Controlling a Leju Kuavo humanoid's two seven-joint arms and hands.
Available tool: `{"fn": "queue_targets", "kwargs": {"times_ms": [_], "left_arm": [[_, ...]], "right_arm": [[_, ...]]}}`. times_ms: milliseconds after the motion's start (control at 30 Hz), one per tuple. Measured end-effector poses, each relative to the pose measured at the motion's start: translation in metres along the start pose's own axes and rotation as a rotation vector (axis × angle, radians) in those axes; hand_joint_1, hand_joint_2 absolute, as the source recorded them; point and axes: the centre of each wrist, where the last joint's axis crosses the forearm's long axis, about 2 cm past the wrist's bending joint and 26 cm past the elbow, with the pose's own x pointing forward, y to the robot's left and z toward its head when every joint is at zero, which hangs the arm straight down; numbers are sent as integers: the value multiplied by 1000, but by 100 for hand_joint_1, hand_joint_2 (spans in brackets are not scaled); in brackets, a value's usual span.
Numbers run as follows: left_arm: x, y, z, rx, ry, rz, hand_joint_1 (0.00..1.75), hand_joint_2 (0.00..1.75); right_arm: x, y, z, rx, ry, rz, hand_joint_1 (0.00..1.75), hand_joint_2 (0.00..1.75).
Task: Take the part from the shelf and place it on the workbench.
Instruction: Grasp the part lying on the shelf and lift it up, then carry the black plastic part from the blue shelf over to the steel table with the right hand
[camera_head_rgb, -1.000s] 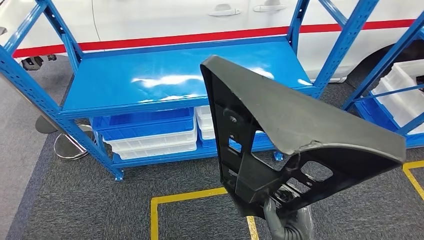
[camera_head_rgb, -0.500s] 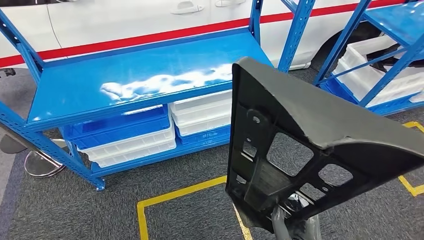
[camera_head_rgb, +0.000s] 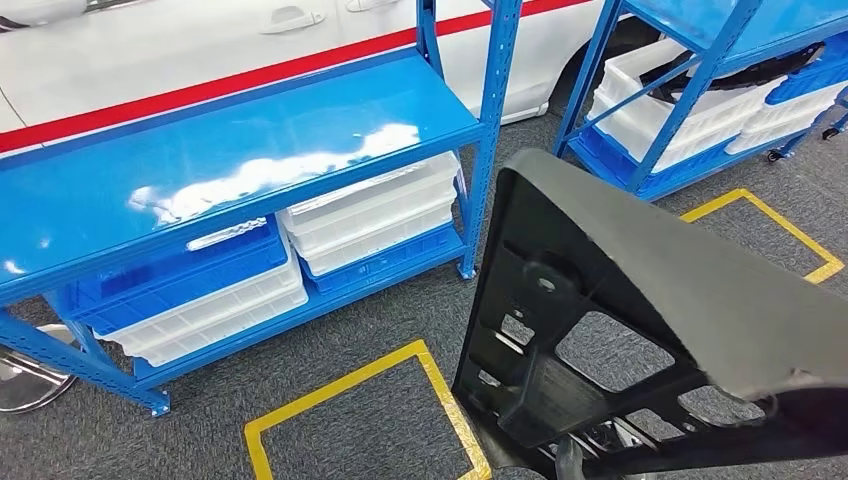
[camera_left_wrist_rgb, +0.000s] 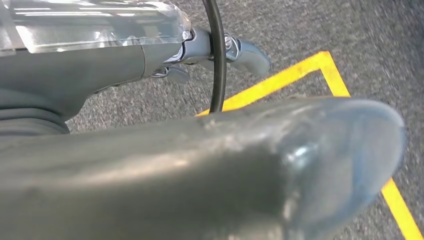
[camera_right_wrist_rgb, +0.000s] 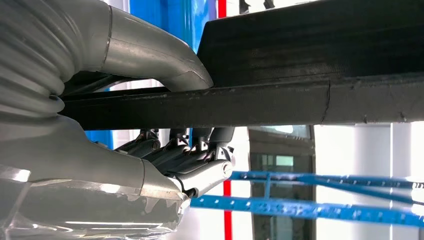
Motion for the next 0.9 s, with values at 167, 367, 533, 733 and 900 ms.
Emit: {"fn": "queue_targets", "kwargs": {"times_ms": [167, 367, 533, 733, 900], "left_arm": [[2, -1, -1, -12, -5, -19, 0, 0], [1, 1, -2, -20, -1, -38, 0, 0], [4, 4, -4, -28, -1, -52, 0, 0], [4, 3, -5, -40, 1, -61, 0, 0], [6, 1, -6, -46, -2, -60, 0, 0]], "right_arm": [[2, 1, 2, -13, -1, -10, 175, 175], [2, 1, 2, -32, -12, -23, 175, 175], [2, -1, 0, -46, -15, -25, 175, 175], [3, -5, 1, -56, -14, -16, 175, 175], [3, -6, 2, -48, -13, -24, 175, 175]]}}
